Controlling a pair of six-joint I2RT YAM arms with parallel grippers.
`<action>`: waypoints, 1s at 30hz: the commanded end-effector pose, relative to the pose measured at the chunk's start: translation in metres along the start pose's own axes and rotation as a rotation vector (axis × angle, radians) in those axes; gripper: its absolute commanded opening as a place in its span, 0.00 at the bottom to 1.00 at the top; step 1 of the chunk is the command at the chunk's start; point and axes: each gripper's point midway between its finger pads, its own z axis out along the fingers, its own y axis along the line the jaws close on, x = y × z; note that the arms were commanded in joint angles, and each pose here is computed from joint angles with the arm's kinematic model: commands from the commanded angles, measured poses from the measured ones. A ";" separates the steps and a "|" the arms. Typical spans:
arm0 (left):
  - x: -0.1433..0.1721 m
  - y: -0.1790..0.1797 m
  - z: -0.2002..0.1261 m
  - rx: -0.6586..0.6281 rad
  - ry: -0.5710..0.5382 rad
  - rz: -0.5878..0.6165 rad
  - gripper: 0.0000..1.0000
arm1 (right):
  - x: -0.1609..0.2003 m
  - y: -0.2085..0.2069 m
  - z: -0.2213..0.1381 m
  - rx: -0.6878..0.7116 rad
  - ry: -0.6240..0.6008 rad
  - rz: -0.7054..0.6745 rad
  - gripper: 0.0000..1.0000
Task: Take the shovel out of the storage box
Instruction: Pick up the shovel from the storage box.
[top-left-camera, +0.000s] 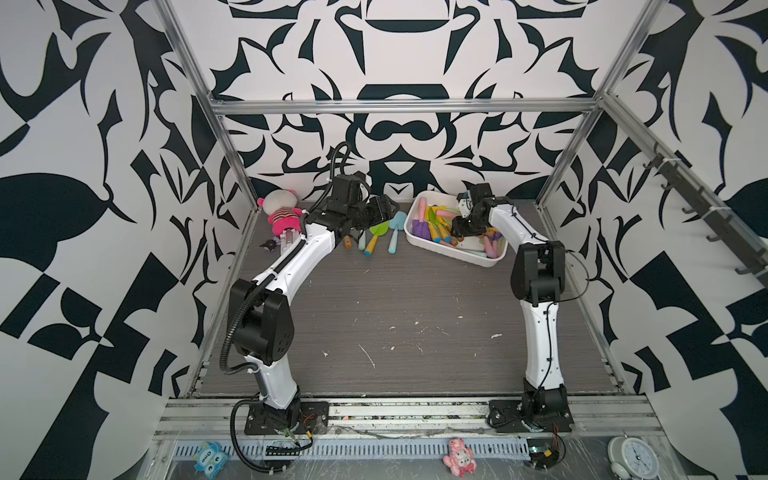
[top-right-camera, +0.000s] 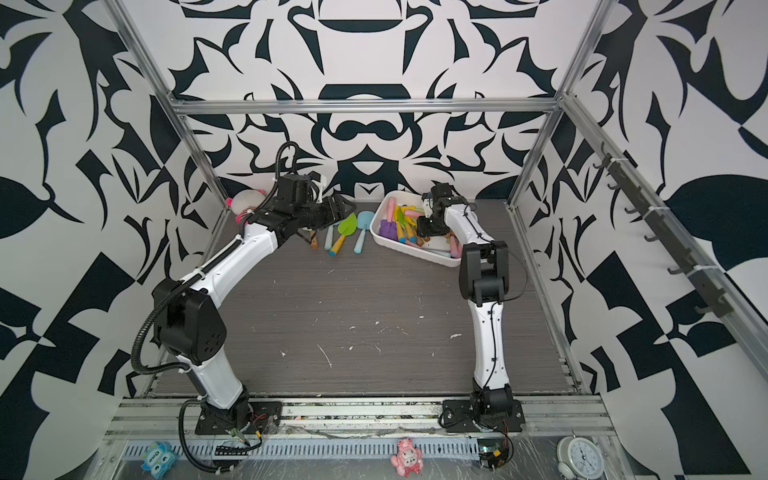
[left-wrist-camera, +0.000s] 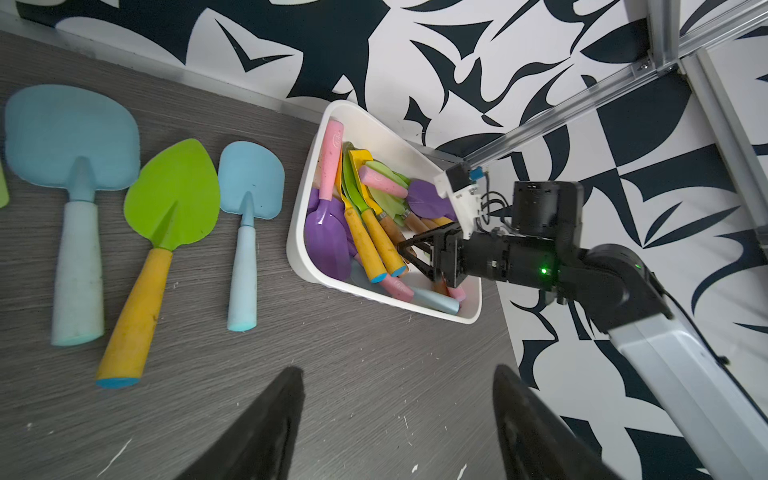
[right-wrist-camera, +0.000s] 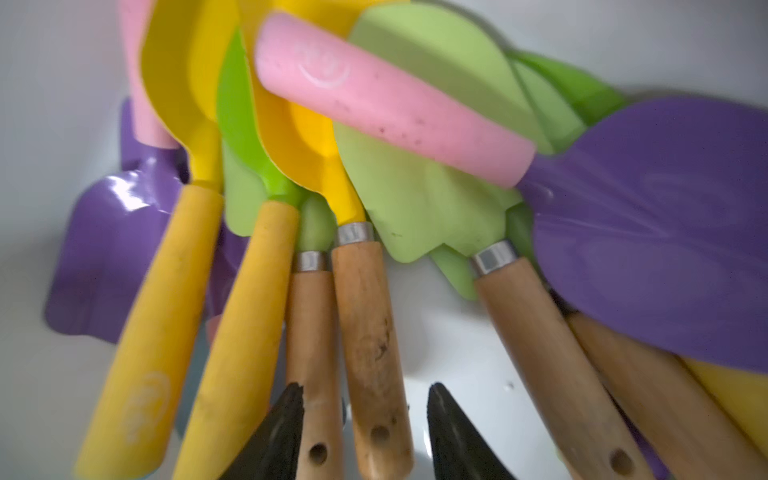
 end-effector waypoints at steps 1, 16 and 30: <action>-0.019 -0.018 -0.030 0.001 -0.061 0.075 0.75 | -0.013 0.000 -0.015 0.009 -0.008 -0.035 0.50; -0.012 -0.010 -0.038 -0.056 -0.040 0.138 0.73 | -0.016 0.002 -0.064 0.050 -0.067 -0.063 0.03; -0.016 0.009 -0.048 -0.087 -0.073 0.108 0.74 | 0.036 0.029 -0.130 -0.020 -0.038 -0.014 0.00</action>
